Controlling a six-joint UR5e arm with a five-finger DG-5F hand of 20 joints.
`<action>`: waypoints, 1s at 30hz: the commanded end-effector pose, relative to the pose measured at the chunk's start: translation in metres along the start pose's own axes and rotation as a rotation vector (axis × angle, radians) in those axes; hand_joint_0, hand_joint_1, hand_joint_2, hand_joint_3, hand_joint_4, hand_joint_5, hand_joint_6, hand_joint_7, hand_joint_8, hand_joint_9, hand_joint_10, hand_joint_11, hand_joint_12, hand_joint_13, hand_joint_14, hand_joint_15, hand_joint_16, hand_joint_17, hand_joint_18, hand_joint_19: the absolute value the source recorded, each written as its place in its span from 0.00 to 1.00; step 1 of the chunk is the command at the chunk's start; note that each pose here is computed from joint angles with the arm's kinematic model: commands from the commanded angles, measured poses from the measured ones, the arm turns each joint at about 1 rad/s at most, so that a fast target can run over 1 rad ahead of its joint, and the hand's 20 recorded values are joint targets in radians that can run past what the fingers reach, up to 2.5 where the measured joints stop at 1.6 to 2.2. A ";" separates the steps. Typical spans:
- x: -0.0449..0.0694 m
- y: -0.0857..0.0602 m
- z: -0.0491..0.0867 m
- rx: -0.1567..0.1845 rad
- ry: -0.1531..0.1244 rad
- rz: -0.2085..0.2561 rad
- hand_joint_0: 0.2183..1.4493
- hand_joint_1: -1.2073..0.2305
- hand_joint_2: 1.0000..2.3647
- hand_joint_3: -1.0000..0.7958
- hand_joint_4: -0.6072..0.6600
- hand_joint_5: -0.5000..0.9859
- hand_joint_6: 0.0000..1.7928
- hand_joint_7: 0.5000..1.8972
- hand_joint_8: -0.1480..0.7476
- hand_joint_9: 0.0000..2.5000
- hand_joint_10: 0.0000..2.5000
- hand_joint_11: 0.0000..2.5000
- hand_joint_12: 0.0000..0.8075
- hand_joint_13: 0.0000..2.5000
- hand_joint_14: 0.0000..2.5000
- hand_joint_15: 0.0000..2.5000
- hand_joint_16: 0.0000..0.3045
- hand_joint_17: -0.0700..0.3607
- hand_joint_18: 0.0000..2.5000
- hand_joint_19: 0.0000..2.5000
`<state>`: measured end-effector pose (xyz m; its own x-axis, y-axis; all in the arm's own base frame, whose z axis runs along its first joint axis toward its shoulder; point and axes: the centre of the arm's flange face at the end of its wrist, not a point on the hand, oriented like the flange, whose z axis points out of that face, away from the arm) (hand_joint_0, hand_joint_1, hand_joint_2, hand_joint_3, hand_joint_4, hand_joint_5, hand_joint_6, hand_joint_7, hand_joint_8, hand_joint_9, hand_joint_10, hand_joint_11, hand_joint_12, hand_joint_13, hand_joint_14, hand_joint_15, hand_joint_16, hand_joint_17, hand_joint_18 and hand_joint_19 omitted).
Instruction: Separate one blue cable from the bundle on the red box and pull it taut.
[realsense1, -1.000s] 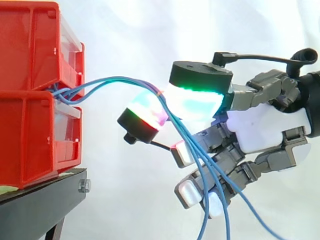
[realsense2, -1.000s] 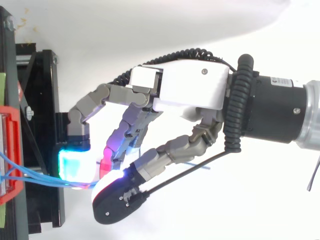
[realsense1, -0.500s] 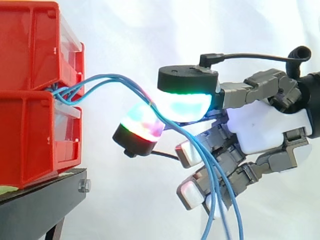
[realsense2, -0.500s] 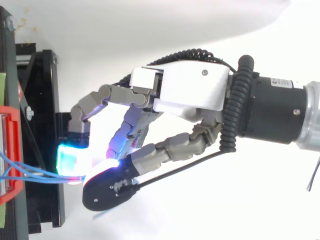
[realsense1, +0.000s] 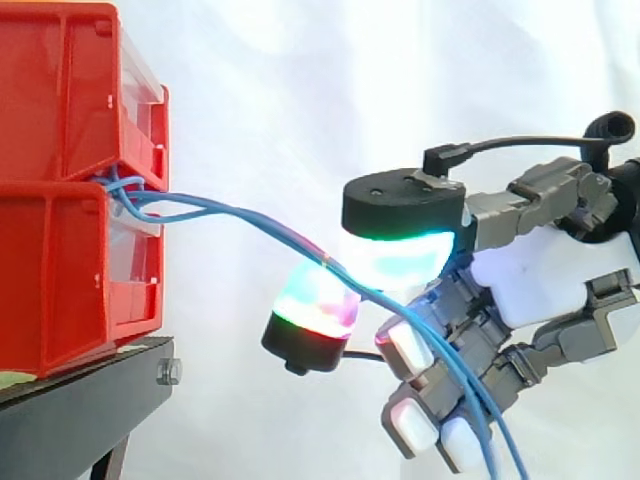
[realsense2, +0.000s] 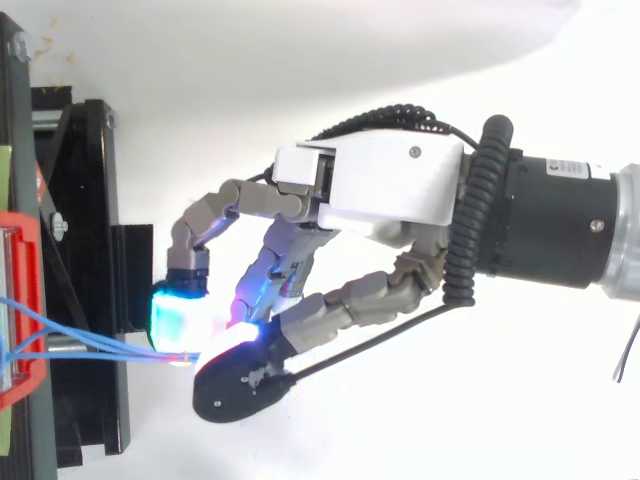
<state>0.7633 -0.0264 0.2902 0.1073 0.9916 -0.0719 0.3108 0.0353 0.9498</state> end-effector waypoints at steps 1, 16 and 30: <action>0.000 -0.001 -0.001 0.007 0.003 0.007 0.30 0.36 0.00 0.29 0.49 0.31 0.51 0.34 0.32 0.48 0.01 0.20 0.40 0.35 0.01 0.26 0.12 0.36 0.32 0.24; 0.000 -0.001 -0.001 0.009 0.003 0.012 0.28 0.30 0.01 0.49 0.51 0.29 0.51 0.29 0.39 0.47 0.01 0.20 0.49 0.36 0.01 0.25 0.17 0.43 0.37 0.20; 0.000 0.000 -0.004 0.035 0.004 0.030 0.21 0.54 0.00 0.29 0.53 0.29 0.46 0.30 0.38 0.44 0.01 0.19 0.47 0.33 0.01 0.25 0.15 0.40 0.31 0.23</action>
<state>0.7612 -0.0262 0.2915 0.1119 0.9926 -0.0480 0.3259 0.0090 0.9454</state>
